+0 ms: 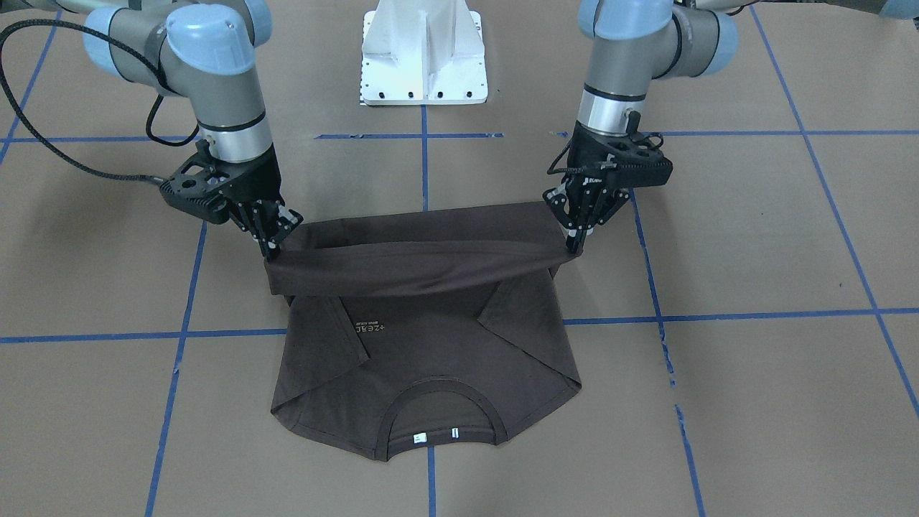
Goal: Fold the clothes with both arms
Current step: 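Lift the hem with both grippers and fold it toward the collar, then release the hem and draw the right gripper back toward the robot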
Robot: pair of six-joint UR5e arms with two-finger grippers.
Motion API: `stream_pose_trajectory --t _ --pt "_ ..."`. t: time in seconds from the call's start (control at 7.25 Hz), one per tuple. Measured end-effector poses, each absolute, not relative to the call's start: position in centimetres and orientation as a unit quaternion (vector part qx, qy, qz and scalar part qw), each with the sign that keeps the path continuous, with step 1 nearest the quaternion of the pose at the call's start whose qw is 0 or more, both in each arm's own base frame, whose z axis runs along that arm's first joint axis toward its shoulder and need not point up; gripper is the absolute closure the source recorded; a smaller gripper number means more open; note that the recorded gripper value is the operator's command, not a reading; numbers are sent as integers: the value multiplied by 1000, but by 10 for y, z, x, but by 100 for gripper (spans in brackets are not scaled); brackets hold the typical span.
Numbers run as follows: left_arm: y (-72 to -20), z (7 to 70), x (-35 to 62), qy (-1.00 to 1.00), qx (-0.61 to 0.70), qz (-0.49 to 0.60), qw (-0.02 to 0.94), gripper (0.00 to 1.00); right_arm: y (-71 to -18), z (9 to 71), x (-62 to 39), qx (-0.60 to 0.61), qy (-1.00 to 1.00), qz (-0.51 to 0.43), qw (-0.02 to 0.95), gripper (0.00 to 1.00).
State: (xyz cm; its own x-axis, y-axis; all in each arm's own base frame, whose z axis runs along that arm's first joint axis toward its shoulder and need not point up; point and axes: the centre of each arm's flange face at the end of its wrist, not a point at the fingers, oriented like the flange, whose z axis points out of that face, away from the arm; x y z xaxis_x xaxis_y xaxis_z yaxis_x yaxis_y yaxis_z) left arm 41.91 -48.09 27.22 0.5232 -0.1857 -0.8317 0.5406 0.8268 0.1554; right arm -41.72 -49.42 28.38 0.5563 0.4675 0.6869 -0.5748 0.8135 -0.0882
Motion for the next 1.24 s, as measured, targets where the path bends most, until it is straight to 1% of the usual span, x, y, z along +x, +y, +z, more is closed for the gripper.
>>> stream_pose_trajectory --t 0.28,0.41,0.69,0.83,0.97,1.1,1.24 --pt "-532 309 450 438 214 -227 843 100 -560 307 -440 86 -358 306 878 100" --pt "-550 322 463 433 216 -232 844 100 -588 319 -450 90 -359 312 875 100" --pt "-575 335 474 435 227 -239 838 98 -623 335 -463 97 -364 317 870 100" --pt "-588 336 472 431 235 -238 838 86 -636 335 -467 99 -363 320 869 100" --pt "-596 337 469 426 242 -233 840 77 -644 332 -471 98 -362 322 869 98" --pt "-600 338 468 423 245 -231 841 68 -649 329 -475 98 -362 322 869 52" --pt "-601 339 467 422 246 -230 842 64 -651 327 -477 98 -361 322 869 34"
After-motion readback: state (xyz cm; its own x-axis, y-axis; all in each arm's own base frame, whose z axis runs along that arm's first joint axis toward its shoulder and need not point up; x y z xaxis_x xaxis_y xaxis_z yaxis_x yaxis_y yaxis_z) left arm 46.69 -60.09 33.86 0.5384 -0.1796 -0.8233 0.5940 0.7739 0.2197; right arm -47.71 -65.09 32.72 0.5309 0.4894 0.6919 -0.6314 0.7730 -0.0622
